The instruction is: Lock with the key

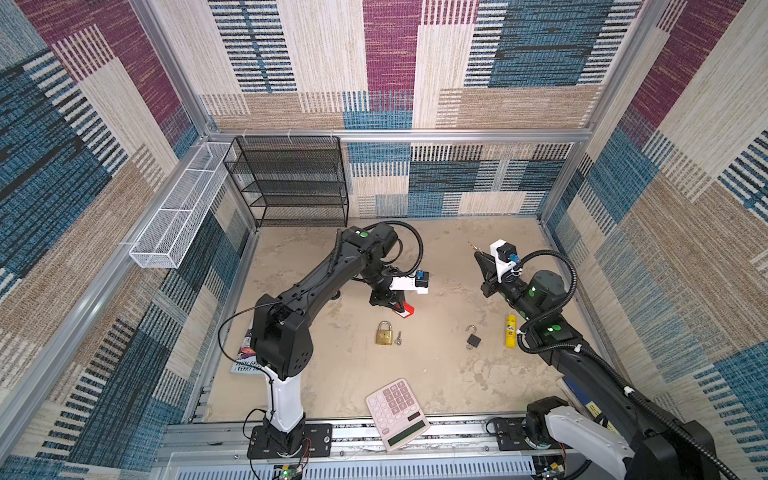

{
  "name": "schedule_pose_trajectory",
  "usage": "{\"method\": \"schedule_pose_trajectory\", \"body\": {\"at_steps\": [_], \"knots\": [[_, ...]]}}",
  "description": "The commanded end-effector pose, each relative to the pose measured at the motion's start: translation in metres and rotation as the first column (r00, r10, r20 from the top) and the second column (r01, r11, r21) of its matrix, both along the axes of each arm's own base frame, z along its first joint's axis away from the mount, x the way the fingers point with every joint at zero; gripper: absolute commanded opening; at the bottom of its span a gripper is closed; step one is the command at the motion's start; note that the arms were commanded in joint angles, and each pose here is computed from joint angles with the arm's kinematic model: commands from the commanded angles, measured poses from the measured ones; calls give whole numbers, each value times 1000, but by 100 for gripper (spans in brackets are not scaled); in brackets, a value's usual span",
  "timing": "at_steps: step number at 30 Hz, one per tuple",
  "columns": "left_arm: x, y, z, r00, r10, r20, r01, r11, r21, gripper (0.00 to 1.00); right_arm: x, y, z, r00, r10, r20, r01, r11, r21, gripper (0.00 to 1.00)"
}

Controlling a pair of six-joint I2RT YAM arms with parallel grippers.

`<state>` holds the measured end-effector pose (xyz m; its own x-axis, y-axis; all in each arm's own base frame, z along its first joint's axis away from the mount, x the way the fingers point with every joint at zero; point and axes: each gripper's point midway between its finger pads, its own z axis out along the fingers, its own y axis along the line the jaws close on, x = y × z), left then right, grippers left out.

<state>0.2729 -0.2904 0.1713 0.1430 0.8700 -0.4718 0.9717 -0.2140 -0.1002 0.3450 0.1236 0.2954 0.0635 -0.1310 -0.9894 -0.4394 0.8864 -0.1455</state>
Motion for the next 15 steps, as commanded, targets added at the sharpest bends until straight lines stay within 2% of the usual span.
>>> {"method": "schedule_pose_trajectory", "body": {"at_steps": [1,4,7,15], "knots": [[-4,8,-21,999,-41,11,39,984,176,0,6,-22,13,993,-109,42,107,993,50,0],[-11,-2,-39,997,-80,-17,82,948,307,0,7,-31,15,989,-139,54,136,989,57,0],[-16,-3,-61,989,-143,-29,140,882,451,0,9,-38,14,985,-163,55,160,985,58,0],[-21,-6,-87,989,-149,-13,129,809,573,0,13,-50,19,978,-197,66,194,980,49,0]]}}
